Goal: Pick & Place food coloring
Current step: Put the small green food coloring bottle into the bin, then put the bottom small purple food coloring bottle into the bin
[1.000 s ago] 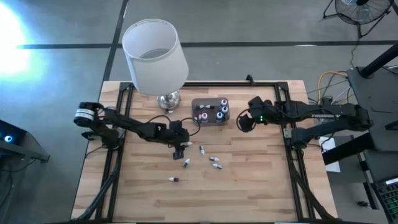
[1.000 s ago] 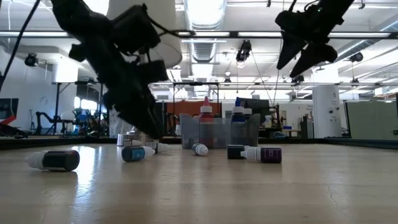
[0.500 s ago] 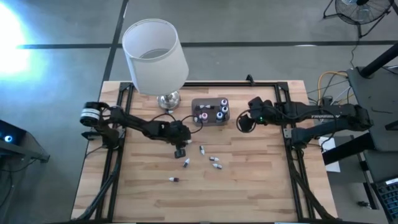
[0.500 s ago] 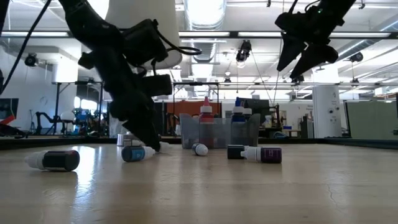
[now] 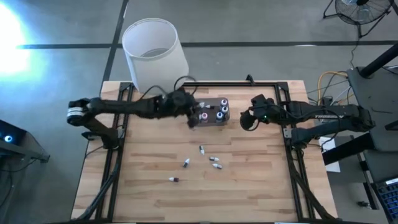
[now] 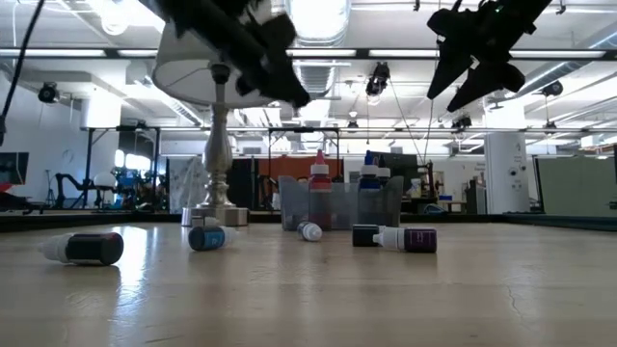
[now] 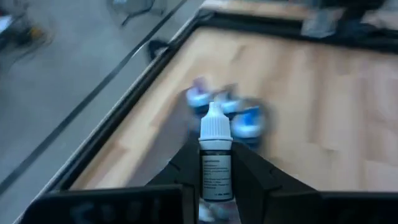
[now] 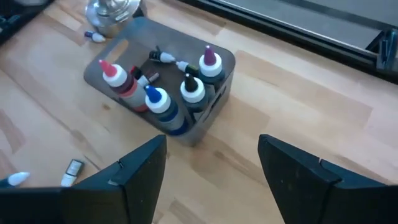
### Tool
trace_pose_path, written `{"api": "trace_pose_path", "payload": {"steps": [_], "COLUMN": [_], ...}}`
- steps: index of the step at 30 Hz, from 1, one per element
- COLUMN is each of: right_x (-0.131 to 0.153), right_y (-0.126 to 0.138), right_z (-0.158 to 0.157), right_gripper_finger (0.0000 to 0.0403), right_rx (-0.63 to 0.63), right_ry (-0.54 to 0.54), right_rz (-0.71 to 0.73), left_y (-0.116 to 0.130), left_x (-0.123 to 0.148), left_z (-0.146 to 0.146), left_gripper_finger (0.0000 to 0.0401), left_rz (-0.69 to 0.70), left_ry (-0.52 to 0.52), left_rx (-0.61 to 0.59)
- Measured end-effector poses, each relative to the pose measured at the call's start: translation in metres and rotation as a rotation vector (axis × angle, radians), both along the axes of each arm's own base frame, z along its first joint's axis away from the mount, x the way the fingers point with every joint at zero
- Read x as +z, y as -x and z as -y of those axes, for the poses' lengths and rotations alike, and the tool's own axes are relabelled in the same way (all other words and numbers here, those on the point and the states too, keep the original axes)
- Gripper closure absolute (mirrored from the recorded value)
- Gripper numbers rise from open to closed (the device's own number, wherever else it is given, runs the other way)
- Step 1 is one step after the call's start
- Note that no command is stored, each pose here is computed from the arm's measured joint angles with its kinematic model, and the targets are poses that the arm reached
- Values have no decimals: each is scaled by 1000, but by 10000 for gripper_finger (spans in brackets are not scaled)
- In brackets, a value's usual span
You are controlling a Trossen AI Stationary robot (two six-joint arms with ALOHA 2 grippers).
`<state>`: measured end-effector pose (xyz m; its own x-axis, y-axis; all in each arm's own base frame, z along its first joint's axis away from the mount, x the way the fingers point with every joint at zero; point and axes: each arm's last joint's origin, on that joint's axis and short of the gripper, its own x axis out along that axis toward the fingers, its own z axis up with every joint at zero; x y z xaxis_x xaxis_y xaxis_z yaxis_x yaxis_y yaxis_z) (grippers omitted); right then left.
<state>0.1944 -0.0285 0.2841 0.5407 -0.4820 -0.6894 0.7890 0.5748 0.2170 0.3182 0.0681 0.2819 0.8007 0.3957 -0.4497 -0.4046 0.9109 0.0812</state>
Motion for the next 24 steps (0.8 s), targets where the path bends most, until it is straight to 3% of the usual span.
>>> {"api": "trace_pose_path", "payload": {"steps": [5, 9, 18, 24], "right_x": [0, -7, -27, -57], "right_y": [-4, -11, -31, -59], "right_z": [-1, -6, -21, -45], "right_gripper_finger": [151, 137, 106, 107], "right_rx": [16, 68, 151, 389], "right_ry": [-11, -79, -107, -177], "right_rz": [18, 0, -85, -180], "left_y": [-16, -27, -22, -7], "left_x": [-25, -38, -14, 15], "left_z": [-49, -61, -27, 16], "left_gripper_finger": [350, 324, 272, 271], "left_rz": [-36, -65, -77, -11], "left_ry": [53, 76, 37, 72], "left_rx": [149, 174, 125, 83]}}
